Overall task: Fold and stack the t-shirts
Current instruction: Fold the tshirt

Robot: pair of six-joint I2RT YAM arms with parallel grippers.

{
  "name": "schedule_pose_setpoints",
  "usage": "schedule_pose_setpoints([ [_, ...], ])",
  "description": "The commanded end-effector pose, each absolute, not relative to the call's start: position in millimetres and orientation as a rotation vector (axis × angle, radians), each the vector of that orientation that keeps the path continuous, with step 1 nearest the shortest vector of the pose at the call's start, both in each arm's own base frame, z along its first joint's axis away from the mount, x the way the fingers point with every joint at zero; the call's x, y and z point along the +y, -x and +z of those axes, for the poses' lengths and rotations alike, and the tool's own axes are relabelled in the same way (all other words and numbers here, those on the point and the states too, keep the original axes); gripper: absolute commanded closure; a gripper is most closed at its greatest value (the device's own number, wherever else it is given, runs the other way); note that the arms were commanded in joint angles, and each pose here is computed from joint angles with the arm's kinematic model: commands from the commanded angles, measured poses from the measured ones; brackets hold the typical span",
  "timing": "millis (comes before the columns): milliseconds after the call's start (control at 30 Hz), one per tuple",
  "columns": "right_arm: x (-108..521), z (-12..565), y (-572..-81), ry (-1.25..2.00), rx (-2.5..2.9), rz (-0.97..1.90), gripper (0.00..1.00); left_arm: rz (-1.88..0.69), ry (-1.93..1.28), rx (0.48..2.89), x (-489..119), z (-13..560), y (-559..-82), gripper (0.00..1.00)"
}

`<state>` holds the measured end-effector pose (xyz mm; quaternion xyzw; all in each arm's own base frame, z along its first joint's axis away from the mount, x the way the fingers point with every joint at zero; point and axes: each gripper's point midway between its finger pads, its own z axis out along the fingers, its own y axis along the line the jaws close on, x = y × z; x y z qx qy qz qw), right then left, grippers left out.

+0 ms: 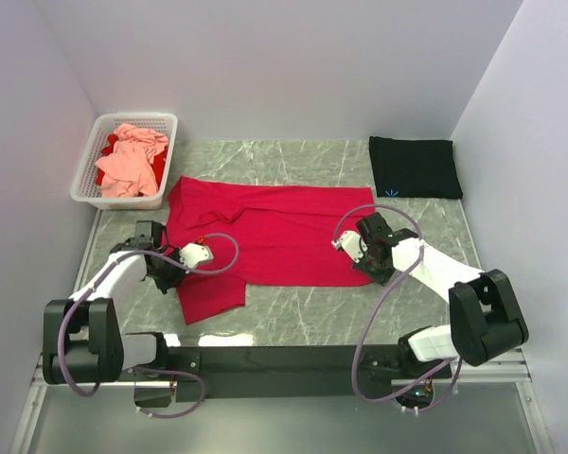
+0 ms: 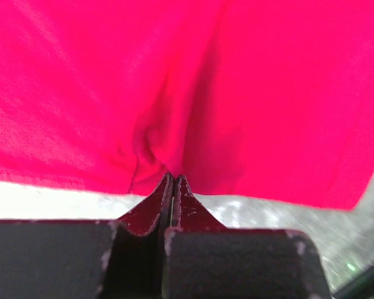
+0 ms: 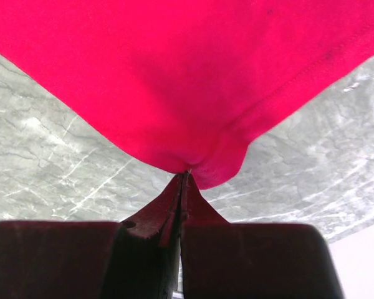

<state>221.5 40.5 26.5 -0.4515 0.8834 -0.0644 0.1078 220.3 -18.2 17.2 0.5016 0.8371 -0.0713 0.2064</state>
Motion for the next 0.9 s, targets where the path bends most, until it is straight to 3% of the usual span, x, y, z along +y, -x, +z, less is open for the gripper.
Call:
schedule_pose_setpoints([
  [0,38,46,-232,1.308,2.536,-0.225,1.00,-0.268,-1.432,2.368,-22,23,-195,0.99],
  [567,19,63,-209,1.259,2.512,-0.231,1.00,-0.295,-1.417,2.319,-27,58,-185,0.99],
  [867,18,82,-247,1.202,2.478,-0.242,1.00,-0.330,-1.331,2.292,-27,85,-218,0.99],
])
